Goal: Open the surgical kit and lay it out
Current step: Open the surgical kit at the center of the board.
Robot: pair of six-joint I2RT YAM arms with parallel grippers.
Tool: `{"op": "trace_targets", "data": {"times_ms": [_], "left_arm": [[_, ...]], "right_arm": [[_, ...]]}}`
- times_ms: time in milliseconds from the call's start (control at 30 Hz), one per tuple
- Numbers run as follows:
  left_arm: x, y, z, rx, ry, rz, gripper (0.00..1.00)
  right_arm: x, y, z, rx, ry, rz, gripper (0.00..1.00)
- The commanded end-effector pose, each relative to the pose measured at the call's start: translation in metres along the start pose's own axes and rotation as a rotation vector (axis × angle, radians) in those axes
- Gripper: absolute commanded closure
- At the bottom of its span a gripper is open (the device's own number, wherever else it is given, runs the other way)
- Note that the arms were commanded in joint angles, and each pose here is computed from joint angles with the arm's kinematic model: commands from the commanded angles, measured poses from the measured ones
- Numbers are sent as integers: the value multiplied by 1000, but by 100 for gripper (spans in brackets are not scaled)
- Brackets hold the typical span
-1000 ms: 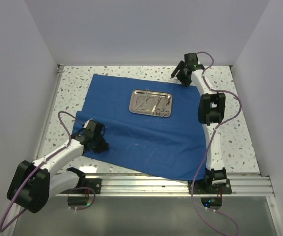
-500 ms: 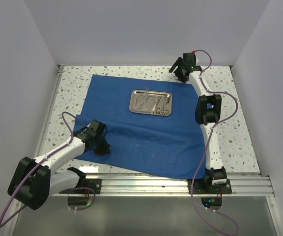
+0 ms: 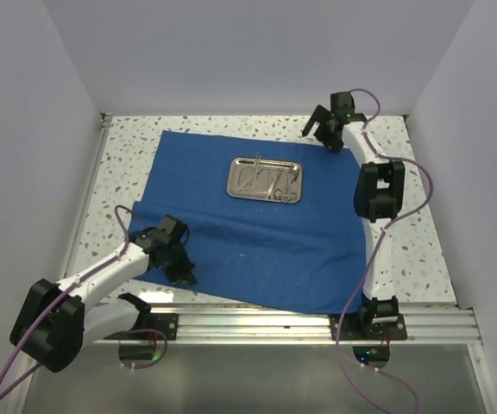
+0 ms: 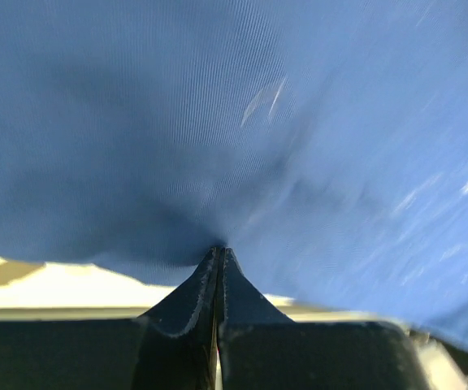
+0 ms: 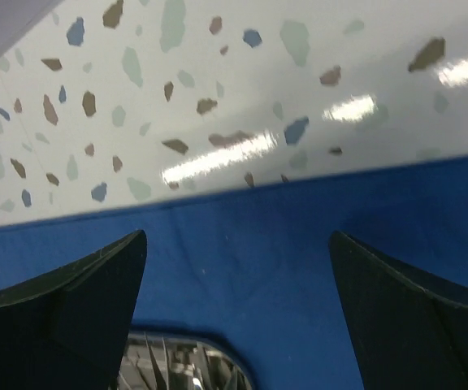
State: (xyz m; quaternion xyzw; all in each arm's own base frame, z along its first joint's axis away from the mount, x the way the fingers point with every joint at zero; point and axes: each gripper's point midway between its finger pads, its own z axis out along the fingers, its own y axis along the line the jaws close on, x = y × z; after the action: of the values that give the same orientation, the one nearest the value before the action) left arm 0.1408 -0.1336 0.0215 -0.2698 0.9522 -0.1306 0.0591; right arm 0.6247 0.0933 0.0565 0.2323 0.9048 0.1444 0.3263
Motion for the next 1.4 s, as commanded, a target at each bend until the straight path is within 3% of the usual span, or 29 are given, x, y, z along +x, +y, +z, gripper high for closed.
{"op": "trace_targets", "data": {"times_ms": [0, 67, 133, 167, 233, 333, 367, 533, 667, 733, 833, 1000, 1100, 1167, 1200, 1367], "left_arm": [[42, 5, -4, 39, 177, -15, 100], [54, 13, -2, 4, 220, 32, 100], [61, 17, -2, -25, 234, 105, 100], [57, 13, -3, -37, 225, 123, 100], [50, 5, -10, -53, 188, 187, 100], [6, -37, -43, -52, -14, 238, 61], [-8, -37, -47, -87, -78, 241, 40], [-19, -24, -55, -169, -142, 216, 25], [-25, 7, -28, -259, -191, 203, 19], [-18, 17, -7, -279, -159, 195, 18], [-13, 21, 15, -271, -135, 180, 22], [-6, 29, 29, -294, -106, 186, 61], [20, 38, 43, -260, -14, 233, 78], [33, 41, 41, -269, 9, 262, 96], [42, 42, 39, -276, 18, 273, 100], [75, 46, 24, -325, 121, 318, 100]], "right_arm": [[-22, 27, -88, -67, -39, -35, 2], [8, 18, -97, -61, 30, -27, 2], [10, 35, -136, -129, 6, -43, 2], [36, 27, -137, -111, 51, -54, 2], [38, 43, -175, -176, 17, -84, 2], [59, 41, -212, -194, 31, -105, 2], [71, 34, -218, -187, 53, -94, 2], [92, 17, -280, -195, 48, -115, 2], [113, -7, -311, -160, 42, -146, 2], [122, -13, -317, -154, 56, -136, 2], [135, -13, -326, -184, 71, -125, 2], [144, -21, -335, -188, 65, -128, 2], [153, -25, -338, -201, 64, -125, 2], [158, -28, -338, -204, 70, -121, 2], [158, -28, -340, -211, 62, -120, 2], [169, -36, -347, -212, 67, -126, 2]]}}
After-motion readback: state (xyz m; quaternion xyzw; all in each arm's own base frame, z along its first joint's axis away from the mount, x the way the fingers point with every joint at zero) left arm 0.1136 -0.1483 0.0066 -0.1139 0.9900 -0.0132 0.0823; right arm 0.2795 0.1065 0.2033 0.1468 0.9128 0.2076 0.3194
